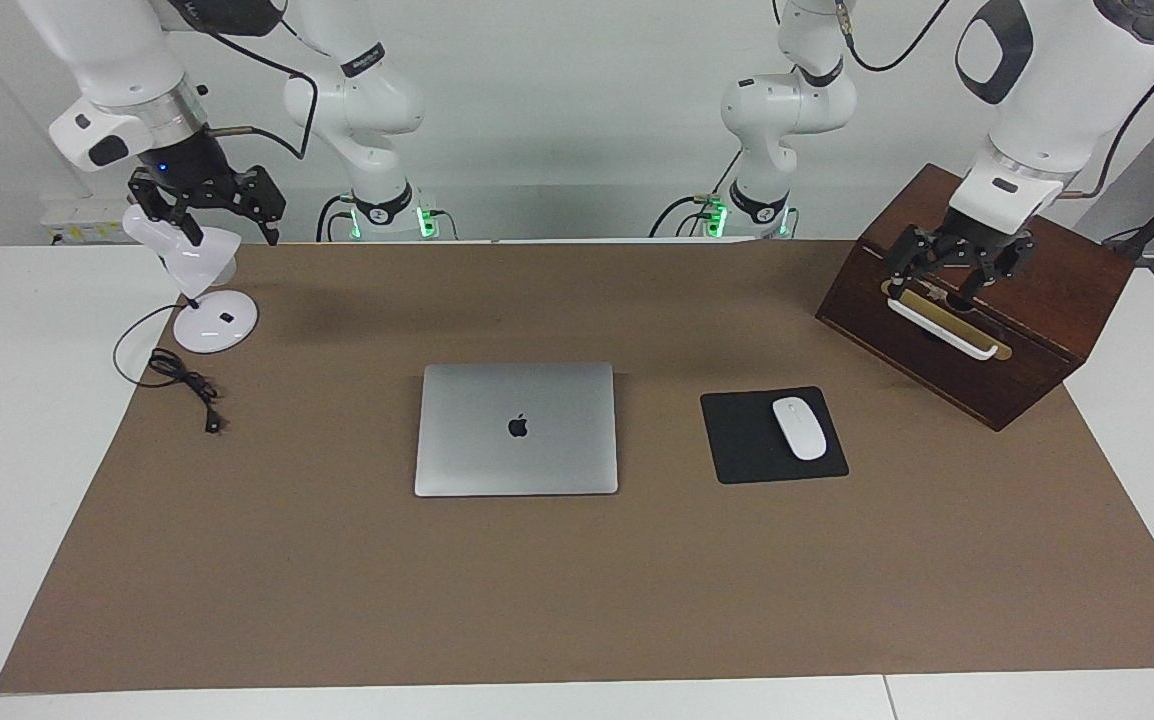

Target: Close laptop with both arms

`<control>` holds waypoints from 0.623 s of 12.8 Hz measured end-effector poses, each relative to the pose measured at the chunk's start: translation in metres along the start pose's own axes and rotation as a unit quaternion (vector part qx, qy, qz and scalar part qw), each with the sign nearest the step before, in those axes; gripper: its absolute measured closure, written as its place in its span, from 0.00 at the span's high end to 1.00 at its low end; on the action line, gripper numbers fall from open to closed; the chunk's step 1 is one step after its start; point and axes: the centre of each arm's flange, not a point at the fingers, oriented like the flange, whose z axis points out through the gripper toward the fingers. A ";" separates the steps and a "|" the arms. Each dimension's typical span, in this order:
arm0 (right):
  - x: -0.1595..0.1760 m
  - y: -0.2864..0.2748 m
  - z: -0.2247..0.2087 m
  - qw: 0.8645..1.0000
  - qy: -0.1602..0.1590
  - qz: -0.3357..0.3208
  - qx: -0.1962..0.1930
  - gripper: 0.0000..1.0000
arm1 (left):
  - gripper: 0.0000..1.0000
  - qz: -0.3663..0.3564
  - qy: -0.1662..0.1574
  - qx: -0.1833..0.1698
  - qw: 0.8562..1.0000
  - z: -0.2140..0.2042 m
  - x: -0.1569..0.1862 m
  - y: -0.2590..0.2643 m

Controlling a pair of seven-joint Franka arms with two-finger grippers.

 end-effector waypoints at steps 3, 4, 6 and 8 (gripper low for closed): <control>0.000 0.003 0.000 1.000 -0.001 0.002 -0.013 1.00 | 1.00 -0.002 0.000 0.000 1.000 0.000 0.000 -0.002; 0.000 0.003 0.000 1.000 -0.001 0.004 -0.013 1.00 | 1.00 -0.004 0.000 0.000 1.000 0.000 0.000 -0.004; 0.000 0.003 0.000 1.000 -0.001 0.004 -0.013 1.00 | 1.00 -0.008 0.000 0.000 1.000 0.000 0.000 -0.008; 0.000 0.002 0.000 1.000 -0.001 0.005 -0.013 1.00 | 1.00 -0.012 0.001 0.001 1.000 -0.001 -0.001 -0.012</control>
